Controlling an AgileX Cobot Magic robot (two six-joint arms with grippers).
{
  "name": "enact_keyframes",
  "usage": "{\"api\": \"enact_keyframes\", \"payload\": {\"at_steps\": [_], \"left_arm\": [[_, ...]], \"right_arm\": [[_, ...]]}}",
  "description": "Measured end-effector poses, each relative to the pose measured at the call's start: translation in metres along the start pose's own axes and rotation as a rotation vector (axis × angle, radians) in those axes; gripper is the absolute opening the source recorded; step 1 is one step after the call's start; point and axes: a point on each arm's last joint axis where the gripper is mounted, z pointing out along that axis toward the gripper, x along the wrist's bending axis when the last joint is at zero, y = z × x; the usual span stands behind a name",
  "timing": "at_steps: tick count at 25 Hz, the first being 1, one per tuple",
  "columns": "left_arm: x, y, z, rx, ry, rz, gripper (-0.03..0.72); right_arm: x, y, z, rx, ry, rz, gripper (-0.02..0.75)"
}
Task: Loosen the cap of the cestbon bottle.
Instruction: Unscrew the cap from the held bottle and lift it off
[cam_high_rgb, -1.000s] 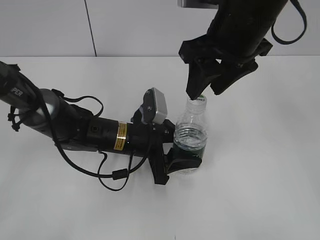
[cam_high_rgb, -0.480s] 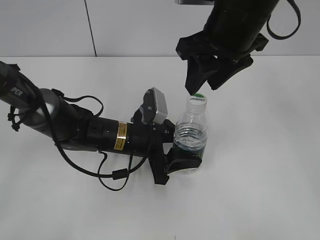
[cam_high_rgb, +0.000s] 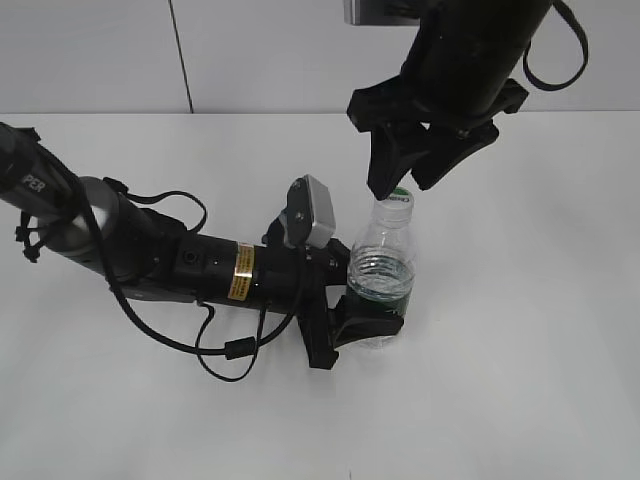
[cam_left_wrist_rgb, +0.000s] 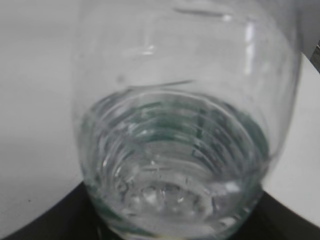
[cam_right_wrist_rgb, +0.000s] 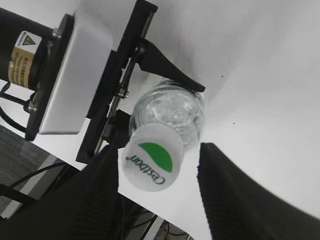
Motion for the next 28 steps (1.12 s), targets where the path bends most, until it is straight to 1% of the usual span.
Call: {"api": "enact_keyframes", "payload": {"at_steps": [9, 14, 23, 28], "left_arm": [[0.0, 0.0, 0.0, 0.003, 0.001, 0.0, 0.412], [0.0, 0.0, 0.0, 0.008, 0.005, 0.002, 0.412], [0.001, 0.0, 0.0, 0.012, 0.008, 0.005, 0.412], [0.002, 0.0, 0.0, 0.014, 0.011, 0.005, 0.412]], "right_arm": [[-0.001, 0.002, 0.01, 0.024, 0.001, 0.003, 0.396], [0.007, 0.002, 0.016, 0.04, 0.004, -0.018, 0.395], [0.005, 0.002, 0.016, 0.043, -0.019, -0.029, 0.394], [0.004, 0.002, 0.016, 0.045, -0.032, -0.033, 0.349]]}}
